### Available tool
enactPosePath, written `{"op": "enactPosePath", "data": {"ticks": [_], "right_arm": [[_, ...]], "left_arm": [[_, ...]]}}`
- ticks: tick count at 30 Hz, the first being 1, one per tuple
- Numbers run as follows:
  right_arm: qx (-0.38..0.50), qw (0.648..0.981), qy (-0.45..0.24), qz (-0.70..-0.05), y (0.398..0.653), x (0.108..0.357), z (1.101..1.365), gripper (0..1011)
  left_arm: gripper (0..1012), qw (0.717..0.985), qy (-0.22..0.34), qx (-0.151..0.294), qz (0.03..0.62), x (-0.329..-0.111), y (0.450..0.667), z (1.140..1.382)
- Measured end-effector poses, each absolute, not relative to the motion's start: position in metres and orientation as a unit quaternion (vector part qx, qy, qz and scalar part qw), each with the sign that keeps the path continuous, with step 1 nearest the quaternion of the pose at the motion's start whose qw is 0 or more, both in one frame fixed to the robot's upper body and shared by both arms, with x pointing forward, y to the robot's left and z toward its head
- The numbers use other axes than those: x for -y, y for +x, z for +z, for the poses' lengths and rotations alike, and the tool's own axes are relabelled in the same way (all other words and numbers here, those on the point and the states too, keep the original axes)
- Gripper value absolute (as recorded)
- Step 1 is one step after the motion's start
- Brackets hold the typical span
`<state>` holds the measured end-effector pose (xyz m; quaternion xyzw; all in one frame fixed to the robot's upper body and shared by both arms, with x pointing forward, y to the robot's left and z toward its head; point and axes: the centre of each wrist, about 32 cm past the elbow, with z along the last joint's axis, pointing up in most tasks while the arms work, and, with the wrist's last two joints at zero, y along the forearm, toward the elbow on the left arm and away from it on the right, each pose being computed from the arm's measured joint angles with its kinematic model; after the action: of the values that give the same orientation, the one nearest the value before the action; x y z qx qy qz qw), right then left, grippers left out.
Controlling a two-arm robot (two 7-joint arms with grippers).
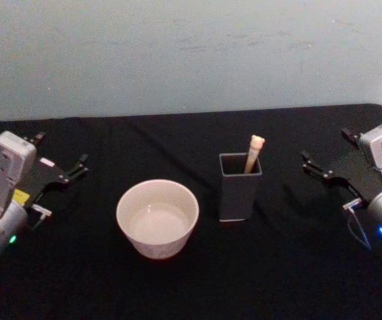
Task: Pick up the stirring spoon with one hand, stir inside the cup, then place it back in its original position.
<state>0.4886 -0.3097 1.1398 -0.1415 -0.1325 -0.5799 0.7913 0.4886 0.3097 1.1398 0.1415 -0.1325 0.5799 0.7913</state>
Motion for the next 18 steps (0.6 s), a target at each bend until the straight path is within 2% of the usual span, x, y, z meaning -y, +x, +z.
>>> {"op": "enactPosePath", "data": {"ticks": [18], "right_arm": [[0.132, 0.791, -0.141, -0.58, 0.4886, 0.3097, 1.1398, 1000]], "left_arm": [[1001, 0.791, 0.142, 0.132, 0.58, -0.3097, 0.4886, 1.1398]]}}
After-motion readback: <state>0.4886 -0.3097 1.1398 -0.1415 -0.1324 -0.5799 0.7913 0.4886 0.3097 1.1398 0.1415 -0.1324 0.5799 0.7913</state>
